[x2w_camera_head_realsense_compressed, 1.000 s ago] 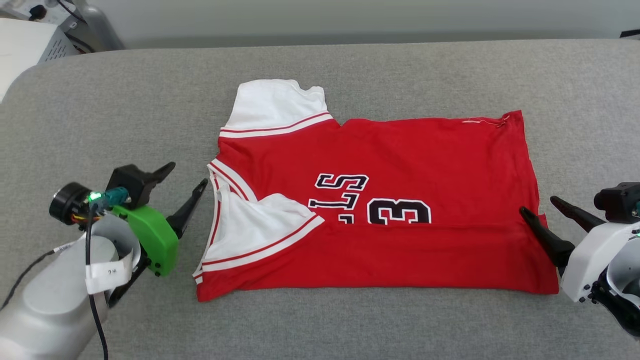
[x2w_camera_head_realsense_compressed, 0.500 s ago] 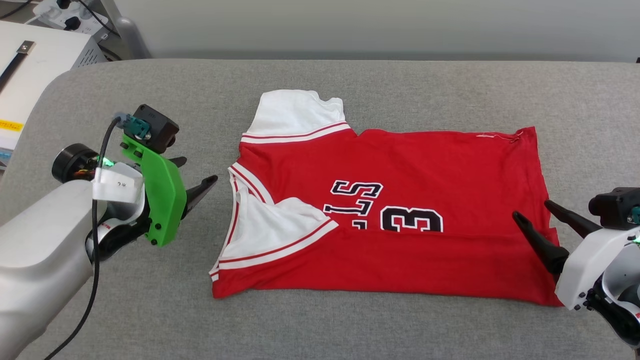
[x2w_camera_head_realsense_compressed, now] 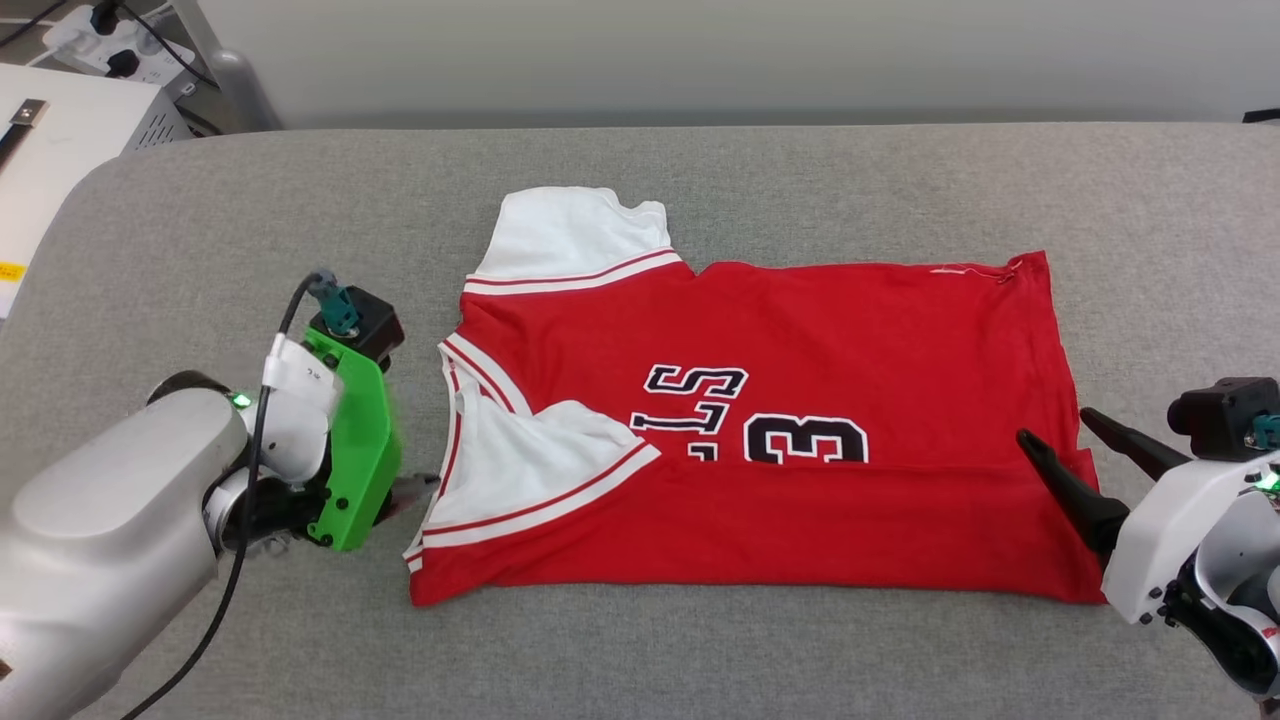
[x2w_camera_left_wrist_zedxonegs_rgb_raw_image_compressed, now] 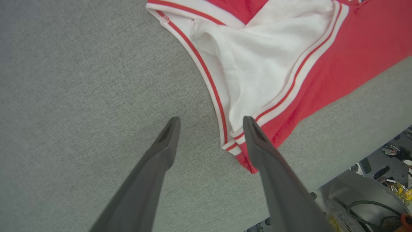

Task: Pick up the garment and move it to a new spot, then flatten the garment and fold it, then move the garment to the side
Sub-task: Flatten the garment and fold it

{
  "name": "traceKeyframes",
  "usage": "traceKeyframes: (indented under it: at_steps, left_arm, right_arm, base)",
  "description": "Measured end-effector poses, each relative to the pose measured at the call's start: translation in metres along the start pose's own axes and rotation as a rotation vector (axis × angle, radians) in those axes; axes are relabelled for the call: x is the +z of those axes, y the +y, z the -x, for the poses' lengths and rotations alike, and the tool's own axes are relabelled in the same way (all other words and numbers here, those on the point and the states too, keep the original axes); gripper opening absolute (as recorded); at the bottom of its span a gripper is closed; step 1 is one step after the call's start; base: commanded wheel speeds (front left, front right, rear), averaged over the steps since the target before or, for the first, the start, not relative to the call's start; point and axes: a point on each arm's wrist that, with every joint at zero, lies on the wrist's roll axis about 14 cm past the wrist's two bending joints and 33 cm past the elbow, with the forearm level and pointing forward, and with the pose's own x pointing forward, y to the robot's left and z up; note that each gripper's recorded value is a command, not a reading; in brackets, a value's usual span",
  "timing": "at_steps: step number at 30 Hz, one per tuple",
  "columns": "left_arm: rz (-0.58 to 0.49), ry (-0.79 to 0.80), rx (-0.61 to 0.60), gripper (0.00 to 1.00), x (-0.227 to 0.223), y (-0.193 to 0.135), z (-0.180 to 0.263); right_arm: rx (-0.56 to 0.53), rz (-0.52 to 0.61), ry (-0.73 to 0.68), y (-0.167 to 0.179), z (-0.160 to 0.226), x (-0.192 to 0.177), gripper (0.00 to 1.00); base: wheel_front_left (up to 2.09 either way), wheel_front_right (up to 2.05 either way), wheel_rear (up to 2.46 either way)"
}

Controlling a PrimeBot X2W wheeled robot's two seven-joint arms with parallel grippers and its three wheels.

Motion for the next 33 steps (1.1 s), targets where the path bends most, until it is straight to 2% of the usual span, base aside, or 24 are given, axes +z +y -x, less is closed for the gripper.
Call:
traceKeyframes:
  at_steps: [13,20,21,22,23,28,33]
  left_arm:
    - [0.071,0.158,-0.097,1.00,-0.050,-0.029,-0.037]
    - [0.077,0.172,-0.077,1.00,-0.064,-0.024,-0.051]
    - [0.078,0.172,-0.078,0.79,-0.065,-0.024,-0.053]
    - [0.072,0.165,-0.077,0.13,-0.065,-0.024,-0.054]
    - [0.070,0.158,-0.076,0.00,-0.065,-0.025,-0.055]
    - [0.051,0.090,-0.056,0.00,-0.063,-0.024,-0.055]
    - [0.027,-0.007,-0.058,0.00,-0.053,-0.029,-0.048]
  right_arm:
    - [-0.011,-0.029,0.044,0.000,0.000,-0.018,1.00]
    - [-0.009,-0.041,0.058,0.002,-0.001,-0.026,1.00]
    - [-0.012,-0.041,0.054,0.001,-0.001,-0.025,1.00]
    - [-0.016,-0.040,0.054,0.000,0.000,-0.025,1.00]
    - [-0.020,-0.040,0.052,-0.002,0.001,-0.025,1.00]
    - [-0.031,-0.004,0.049,-0.007,0.005,-0.022,1.00]
    - [-0.047,0.098,0.020,-0.016,0.012,0.002,1.00]
  base:
    - [0.00,0.00,0.00]
    - [0.00,0.00,0.00]
    - [0.00,0.00,0.00]
    - [0.00,0.00,0.00]
    - [0.00,0.00,0.00]
    - [0.00,0.00,0.00]
    - [0.00,0.00,0.00]
